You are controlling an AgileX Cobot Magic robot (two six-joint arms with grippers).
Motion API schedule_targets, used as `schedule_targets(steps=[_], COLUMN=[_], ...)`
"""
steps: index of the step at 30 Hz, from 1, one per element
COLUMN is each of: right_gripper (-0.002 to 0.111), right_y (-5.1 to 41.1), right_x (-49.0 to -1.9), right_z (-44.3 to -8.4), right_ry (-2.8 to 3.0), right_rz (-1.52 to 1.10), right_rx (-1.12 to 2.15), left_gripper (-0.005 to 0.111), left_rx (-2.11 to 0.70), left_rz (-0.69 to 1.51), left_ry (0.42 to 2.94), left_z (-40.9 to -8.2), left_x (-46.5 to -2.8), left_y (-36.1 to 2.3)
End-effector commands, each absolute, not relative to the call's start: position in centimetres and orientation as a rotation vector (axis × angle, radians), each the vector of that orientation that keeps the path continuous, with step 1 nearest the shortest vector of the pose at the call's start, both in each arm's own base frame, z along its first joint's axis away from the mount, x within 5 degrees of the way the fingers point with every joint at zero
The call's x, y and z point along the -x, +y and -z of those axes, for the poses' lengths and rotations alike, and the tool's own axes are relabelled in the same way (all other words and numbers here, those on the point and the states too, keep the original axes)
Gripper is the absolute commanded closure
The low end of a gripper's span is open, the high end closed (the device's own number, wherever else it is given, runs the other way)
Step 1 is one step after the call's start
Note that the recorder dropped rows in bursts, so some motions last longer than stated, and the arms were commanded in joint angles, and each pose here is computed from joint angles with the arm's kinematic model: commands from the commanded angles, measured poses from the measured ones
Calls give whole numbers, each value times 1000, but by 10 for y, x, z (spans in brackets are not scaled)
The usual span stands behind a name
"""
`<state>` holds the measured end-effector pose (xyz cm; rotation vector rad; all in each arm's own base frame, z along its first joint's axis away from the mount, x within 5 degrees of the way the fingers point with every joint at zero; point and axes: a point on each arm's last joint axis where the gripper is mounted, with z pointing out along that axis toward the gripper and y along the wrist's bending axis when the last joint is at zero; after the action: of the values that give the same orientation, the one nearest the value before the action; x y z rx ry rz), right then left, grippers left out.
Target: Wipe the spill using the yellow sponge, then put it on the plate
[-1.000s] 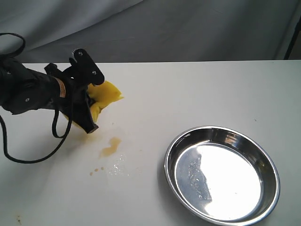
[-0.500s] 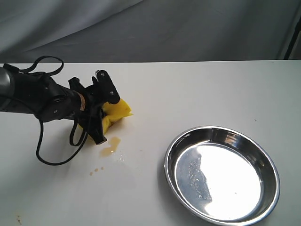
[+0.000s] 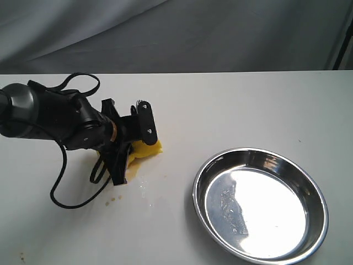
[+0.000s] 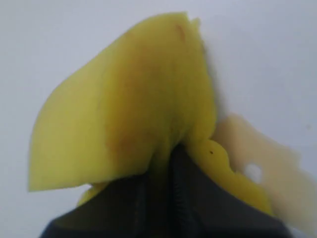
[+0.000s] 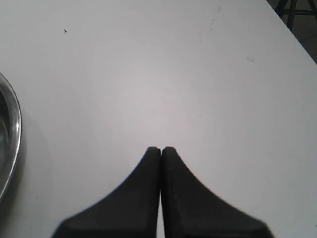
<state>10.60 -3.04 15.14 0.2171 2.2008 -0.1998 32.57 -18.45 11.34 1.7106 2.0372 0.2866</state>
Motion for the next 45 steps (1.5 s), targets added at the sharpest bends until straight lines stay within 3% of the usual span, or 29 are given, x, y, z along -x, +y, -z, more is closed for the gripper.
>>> schedule_targets(steps=[1, 7, 13, 18, 29, 37, 45], right_gripper=[108, 108, 108, 108, 108, 108, 108], right_y=[-31, -31, -31, -31, -31, -31, -31], right_x=[-106, -106, -106, -106, -106, -106, -106], right_z=[-151, -151, -151, -151, -151, -151, -151], right_ry=[2190, 2190, 2190, 2190, 2190, 2190, 2190], right_rz=[202, 202, 202, 202, 202, 202, 202], right_rx=[-229, -229, -229, -229, -229, -229, -229], left_gripper=[107, 107, 107, 107, 107, 107, 107], left_rx=[-1893, -1922, -1963, -2174, -2344, -2246, -2225], left_rz=[-369, -403, -268, -317, -292, -127, -146], left_ry=[2153, 2387, 2543, 2450, 2262, 2211, 2159], left_z=[-99, -97, -95, -96, -96, -94, -93], left_x=[-304, -287, -271, -239, -194, -185, -194], left_y=[-185, -177, -178, -207, -249, -270, -269])
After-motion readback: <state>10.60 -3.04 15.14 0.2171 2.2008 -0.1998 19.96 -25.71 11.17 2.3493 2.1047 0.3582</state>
